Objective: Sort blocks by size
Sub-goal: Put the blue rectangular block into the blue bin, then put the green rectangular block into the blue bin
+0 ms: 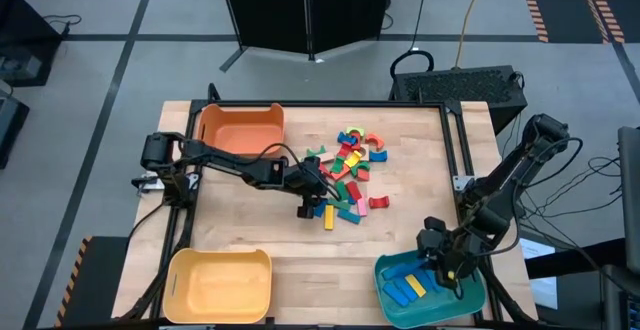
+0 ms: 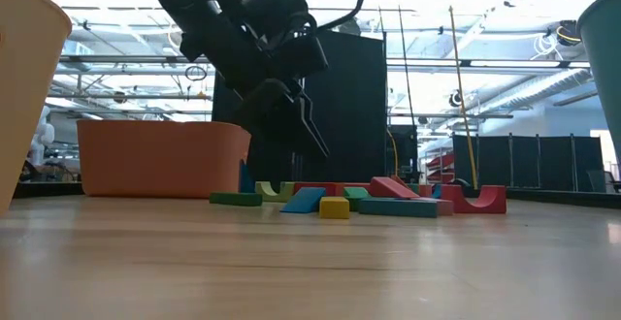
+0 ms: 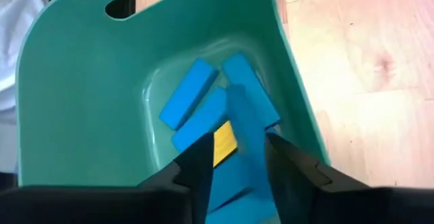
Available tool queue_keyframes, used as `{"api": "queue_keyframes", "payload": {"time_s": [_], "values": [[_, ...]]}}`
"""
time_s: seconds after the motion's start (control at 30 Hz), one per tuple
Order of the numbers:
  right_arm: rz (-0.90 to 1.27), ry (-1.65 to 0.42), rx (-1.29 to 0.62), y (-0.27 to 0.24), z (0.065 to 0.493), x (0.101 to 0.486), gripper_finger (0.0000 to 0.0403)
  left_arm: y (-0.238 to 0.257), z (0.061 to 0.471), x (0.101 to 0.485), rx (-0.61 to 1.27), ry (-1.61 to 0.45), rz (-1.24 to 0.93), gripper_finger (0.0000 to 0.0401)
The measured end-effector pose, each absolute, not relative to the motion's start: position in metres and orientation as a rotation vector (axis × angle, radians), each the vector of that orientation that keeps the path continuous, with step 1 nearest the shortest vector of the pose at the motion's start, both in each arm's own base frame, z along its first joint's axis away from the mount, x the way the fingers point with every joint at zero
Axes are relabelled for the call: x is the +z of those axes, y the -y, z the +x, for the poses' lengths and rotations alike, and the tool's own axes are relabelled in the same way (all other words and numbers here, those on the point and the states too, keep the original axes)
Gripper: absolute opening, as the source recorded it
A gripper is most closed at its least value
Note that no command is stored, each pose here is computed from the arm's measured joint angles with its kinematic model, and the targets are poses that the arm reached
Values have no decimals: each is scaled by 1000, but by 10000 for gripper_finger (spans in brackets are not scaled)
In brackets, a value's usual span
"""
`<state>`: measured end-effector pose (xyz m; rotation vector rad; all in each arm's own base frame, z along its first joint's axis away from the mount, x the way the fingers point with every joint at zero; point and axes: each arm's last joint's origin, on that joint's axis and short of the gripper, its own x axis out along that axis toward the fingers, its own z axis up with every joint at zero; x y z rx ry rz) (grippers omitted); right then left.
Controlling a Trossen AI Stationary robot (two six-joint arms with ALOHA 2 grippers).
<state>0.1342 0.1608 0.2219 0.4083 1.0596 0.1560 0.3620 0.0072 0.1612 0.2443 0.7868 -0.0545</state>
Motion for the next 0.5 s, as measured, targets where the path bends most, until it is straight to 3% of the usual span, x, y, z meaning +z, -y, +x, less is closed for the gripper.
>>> {"api": "queue_keyframes", "payload": {"time_s": [0.23, 0.5], "values": [[405, -1007, 161, -154, 140, 227, 140, 2, 364, 163, -199, -743, 325, 209], [291, -849, 230, -151, 147, 239, 132, 10, 368, 161, -230, -698, 363, 209]]}}
